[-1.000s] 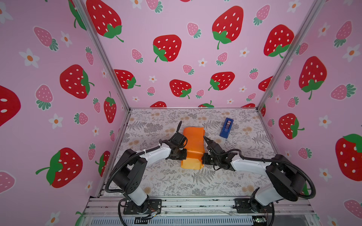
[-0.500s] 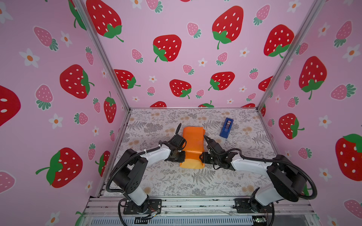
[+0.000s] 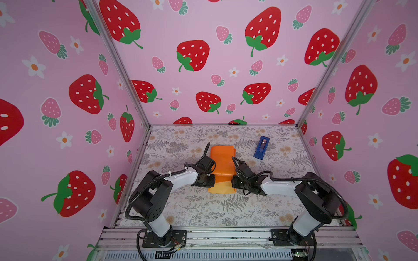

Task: Wrap a gift box in wrapping paper
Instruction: Fold the third fold of the wrapping paper on the gift box.

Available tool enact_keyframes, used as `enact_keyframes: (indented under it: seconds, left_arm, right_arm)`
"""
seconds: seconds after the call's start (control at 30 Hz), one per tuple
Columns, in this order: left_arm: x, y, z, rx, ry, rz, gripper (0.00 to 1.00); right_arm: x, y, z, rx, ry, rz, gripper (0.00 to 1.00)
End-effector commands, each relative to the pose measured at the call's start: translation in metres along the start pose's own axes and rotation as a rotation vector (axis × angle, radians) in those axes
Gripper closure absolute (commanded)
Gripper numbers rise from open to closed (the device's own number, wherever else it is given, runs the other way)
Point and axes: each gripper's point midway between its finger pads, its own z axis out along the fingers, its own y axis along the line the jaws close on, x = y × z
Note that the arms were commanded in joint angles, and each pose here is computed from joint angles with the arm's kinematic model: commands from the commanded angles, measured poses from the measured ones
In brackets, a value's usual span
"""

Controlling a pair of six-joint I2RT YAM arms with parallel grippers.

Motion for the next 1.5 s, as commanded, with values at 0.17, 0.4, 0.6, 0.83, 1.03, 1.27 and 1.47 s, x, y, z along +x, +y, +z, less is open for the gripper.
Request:
enact_keyframes:
  seconds: [0.17,0.4,0.6,0.83,1.03,1.27,1.47]
  left_arm:
    - [-0.017,0.003,-0.022,-0.009,-0.08,-0.025,0.63]
    - [-0.037,-0.004,-0.014,0.021,-0.109,-0.036,0.69]
    - [-0.043,-0.002,-0.004,0.008,-0.159,-0.059,0.76]
    - [-0.033,0.003,0.01,-0.024,-0.158,-0.065,0.89]
    - [-0.025,0.009,0.009,-0.062,-0.165,-0.073,1.0]
    - [-0.011,0.012,0.003,-0.078,-0.159,-0.084,1.0]
    - [0.001,0.006,0.0,-0.069,-0.134,-0.095,1.0]
  right_arm:
    - [-0.006,0.0,0.0,0.01,-0.036,0.0,1.0]
    - [-0.004,0.002,0.002,-0.001,-0.021,-0.003,1.0]
    - [-0.003,0.002,0.001,-0.001,-0.02,-0.003,1.0]
    - [-0.003,0.0,0.002,0.005,-0.02,-0.003,1.0]
    - [-0.005,-0.002,0.001,0.026,-0.024,-0.007,1.0]
    - [-0.011,-0.007,-0.009,0.061,-0.043,-0.044,1.0]
    - [-0.009,-0.007,-0.019,0.053,-0.03,-0.08,1.0]
